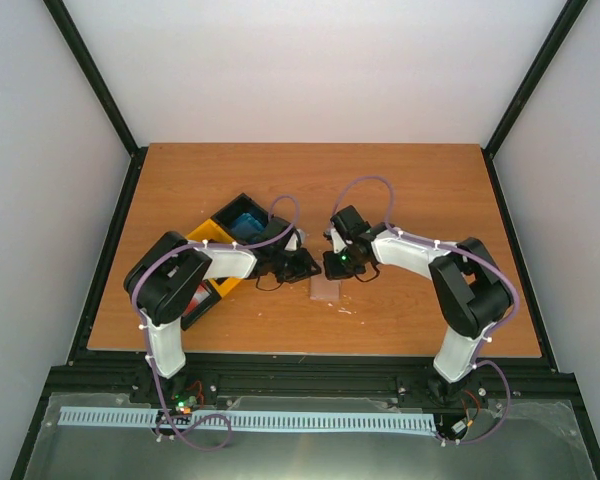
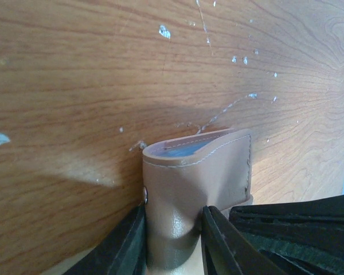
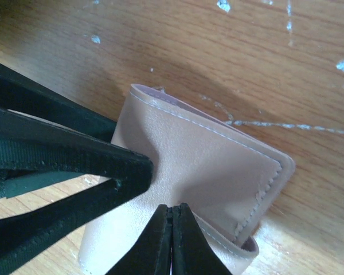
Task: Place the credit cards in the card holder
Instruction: Close the card holder at the center of the board.
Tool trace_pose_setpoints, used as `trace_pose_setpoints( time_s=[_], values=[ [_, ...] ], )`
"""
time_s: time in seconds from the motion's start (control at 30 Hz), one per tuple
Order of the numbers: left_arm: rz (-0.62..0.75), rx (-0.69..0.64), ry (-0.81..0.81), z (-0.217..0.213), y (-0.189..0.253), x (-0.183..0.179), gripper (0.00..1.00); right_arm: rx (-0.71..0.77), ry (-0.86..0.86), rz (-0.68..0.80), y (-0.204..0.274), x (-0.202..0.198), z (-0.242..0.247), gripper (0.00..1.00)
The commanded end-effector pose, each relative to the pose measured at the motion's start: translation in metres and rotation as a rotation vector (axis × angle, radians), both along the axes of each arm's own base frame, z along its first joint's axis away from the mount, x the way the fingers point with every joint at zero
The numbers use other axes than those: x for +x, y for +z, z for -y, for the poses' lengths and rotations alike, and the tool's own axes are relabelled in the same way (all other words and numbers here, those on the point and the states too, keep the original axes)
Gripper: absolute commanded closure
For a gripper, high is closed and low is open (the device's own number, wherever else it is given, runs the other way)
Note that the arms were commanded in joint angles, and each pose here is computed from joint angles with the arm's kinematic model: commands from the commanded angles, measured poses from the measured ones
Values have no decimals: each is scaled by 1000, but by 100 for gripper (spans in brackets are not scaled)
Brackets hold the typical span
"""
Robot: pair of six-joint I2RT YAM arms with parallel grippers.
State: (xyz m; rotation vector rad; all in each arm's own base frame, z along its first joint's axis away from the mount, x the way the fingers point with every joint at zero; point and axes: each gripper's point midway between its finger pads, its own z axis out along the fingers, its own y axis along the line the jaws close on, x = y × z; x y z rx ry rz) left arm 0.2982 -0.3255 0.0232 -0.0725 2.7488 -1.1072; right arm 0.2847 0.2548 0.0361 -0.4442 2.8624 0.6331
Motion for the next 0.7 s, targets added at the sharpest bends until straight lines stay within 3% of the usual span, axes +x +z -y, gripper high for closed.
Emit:
trace_pose_setpoints(
  time_s=[0.0,0.23,0.67],
  values=[
    [-107,139,-7,-15,-50,-26,71,-99,20,-111,-34,-30,6,97],
    [-108,160,13,-20,-52,-26,73,-150,-6,-93,-39,-37,15,97],
    [-99,138,11,-18,-40,-26,71,-42,-33,0,-19,-26,3,97]
  ],
)
